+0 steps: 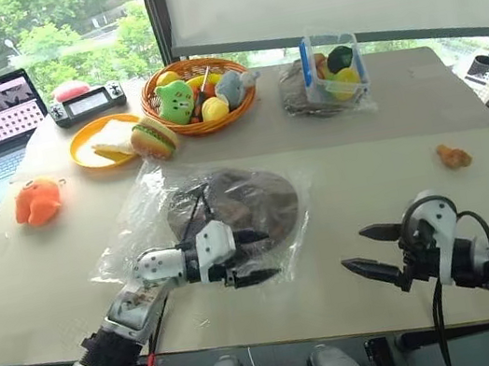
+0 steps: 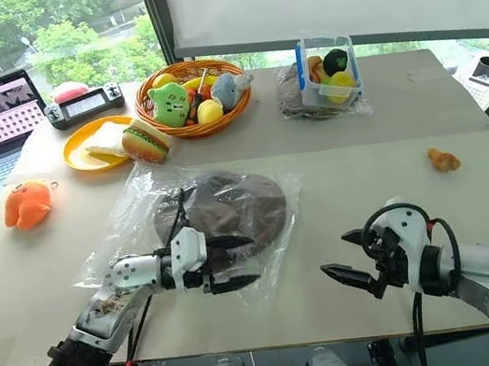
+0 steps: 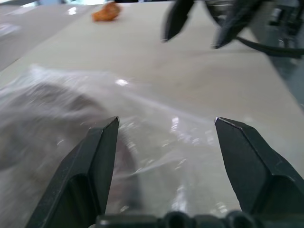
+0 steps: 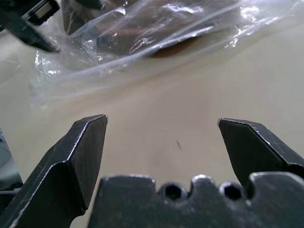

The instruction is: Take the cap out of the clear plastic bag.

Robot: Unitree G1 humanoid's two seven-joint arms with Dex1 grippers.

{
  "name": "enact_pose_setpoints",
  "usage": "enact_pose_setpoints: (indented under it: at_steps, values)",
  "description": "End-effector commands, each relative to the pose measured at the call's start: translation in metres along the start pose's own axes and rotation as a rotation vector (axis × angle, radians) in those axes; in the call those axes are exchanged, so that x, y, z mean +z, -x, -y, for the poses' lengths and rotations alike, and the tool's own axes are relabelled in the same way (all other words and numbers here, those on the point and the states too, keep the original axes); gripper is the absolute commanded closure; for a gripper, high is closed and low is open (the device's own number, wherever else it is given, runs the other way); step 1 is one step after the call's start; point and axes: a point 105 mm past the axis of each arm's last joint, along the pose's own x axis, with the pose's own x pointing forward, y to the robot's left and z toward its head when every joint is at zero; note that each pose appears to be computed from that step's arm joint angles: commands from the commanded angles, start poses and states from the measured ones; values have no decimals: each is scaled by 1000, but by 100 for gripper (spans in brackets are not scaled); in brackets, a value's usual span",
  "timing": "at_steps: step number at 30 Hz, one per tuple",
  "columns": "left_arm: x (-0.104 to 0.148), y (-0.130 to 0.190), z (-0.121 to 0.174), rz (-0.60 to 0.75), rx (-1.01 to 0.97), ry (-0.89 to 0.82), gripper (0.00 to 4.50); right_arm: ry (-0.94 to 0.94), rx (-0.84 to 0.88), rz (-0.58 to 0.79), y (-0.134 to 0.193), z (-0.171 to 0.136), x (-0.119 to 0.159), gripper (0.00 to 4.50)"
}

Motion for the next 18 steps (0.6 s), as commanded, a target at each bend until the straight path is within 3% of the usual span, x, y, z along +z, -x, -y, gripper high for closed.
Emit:
enact_pose_setpoints:
  at_steps: [1,6,11,18]
  values:
    - [27,-1,10,42,-109,-113,105,13,-14,23,6,1,8,0]
    - [44,22,31,0,-254,-186,105,-3,-35,15,5,2,1,0]
    - [30,32,28,-124,-317,-316,105,-7,-43,29,3,1,2,0]
    - [10,17,6,-207,-209,-580,105,-15,-55,43,3,-3,1,0]
